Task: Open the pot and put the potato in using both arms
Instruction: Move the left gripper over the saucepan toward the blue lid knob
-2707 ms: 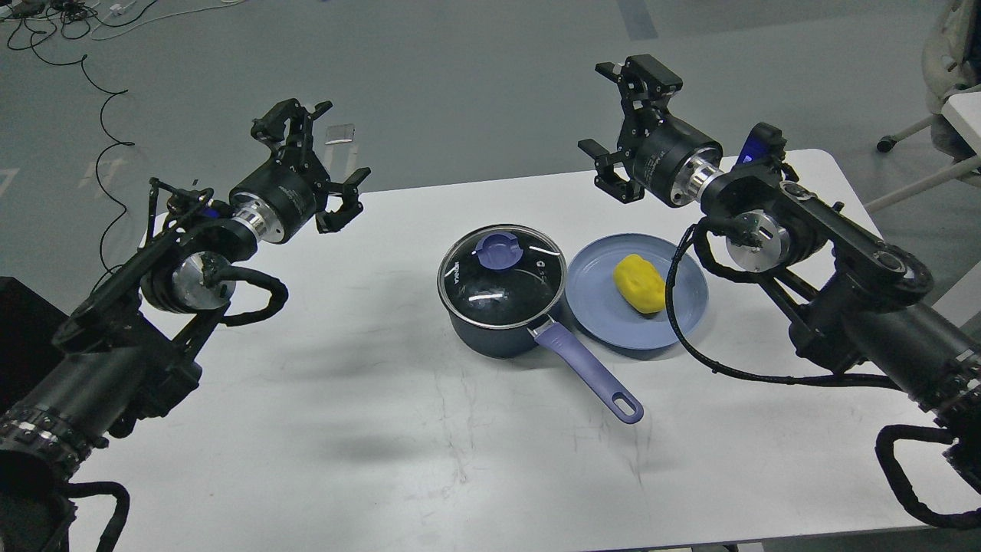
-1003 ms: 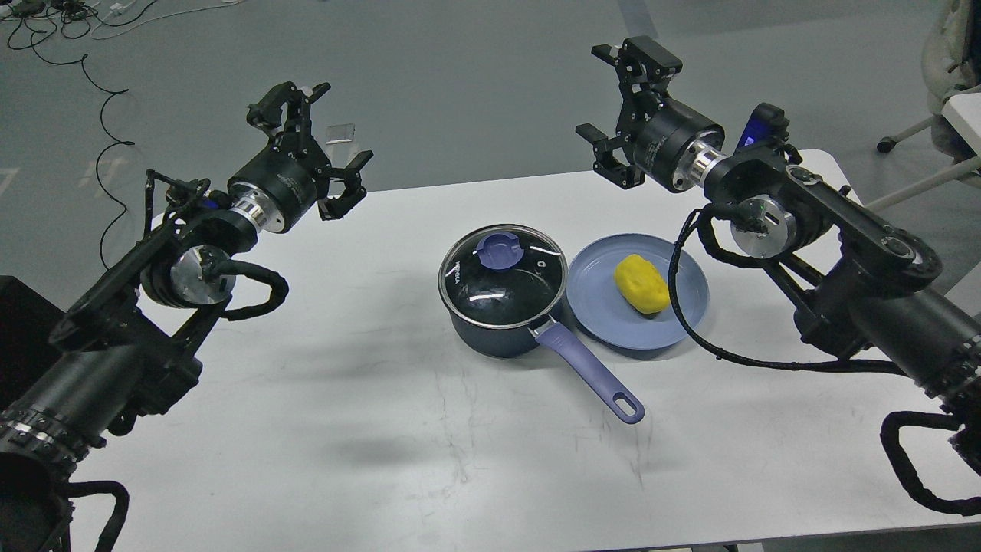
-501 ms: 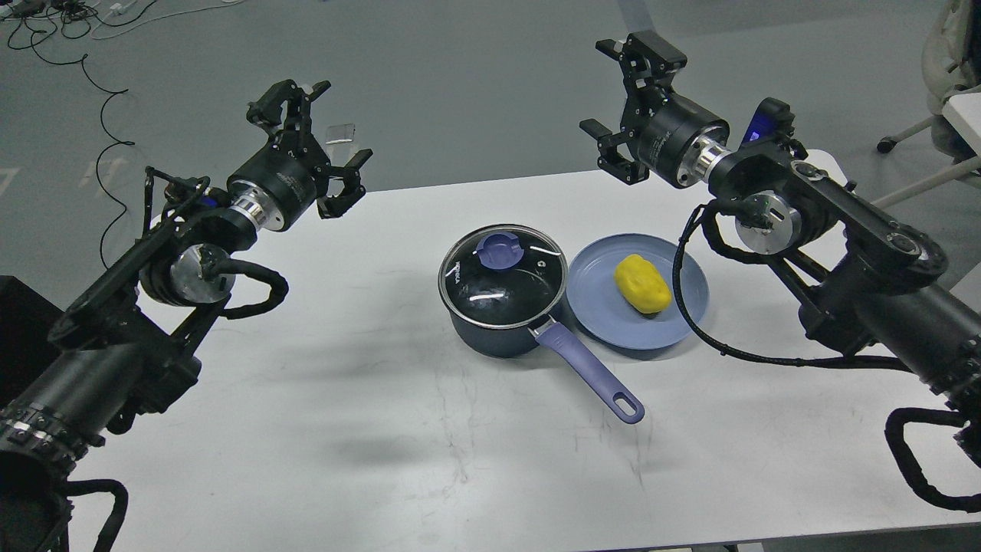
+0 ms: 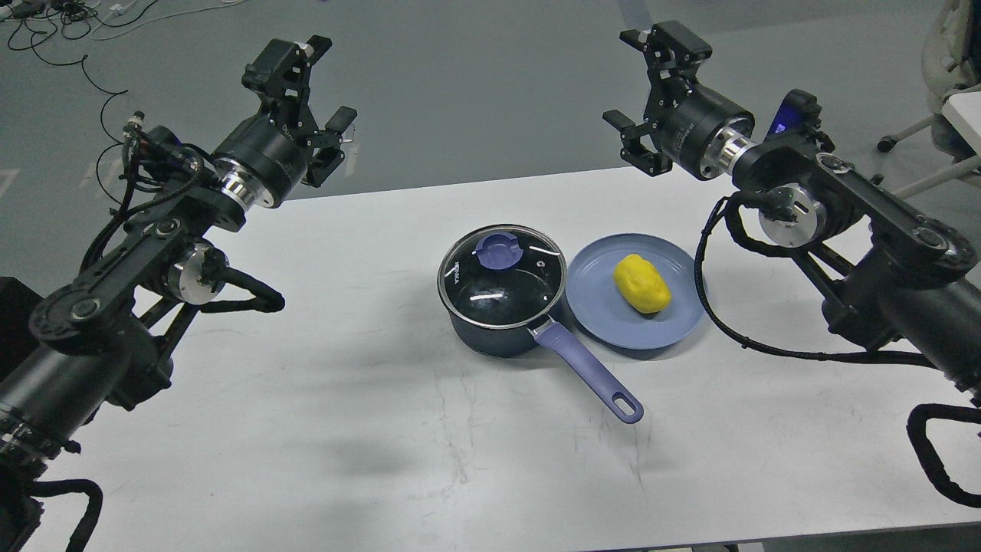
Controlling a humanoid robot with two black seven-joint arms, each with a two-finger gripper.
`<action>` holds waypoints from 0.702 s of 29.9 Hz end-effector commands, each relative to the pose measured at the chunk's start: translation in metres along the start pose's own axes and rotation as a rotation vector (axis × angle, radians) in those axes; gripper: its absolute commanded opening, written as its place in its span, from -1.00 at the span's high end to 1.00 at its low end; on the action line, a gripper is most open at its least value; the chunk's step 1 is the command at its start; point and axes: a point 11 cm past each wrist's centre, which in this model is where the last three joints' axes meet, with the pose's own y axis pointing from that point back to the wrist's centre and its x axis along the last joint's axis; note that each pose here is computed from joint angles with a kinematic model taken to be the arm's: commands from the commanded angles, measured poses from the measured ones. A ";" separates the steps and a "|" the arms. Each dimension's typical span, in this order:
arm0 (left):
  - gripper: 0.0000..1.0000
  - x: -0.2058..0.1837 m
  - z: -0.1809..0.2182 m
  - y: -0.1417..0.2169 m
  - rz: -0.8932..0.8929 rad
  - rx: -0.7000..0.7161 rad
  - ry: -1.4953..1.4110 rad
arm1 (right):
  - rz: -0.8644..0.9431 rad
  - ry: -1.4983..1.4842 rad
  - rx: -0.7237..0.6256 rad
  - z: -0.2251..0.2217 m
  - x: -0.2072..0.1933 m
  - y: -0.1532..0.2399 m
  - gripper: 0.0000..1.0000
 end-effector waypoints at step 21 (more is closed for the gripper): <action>-0.96 -0.147 0.012 -0.015 -0.438 -0.204 -1.106 | 0.177 -0.188 -0.007 0.009 0.154 0.088 -1.00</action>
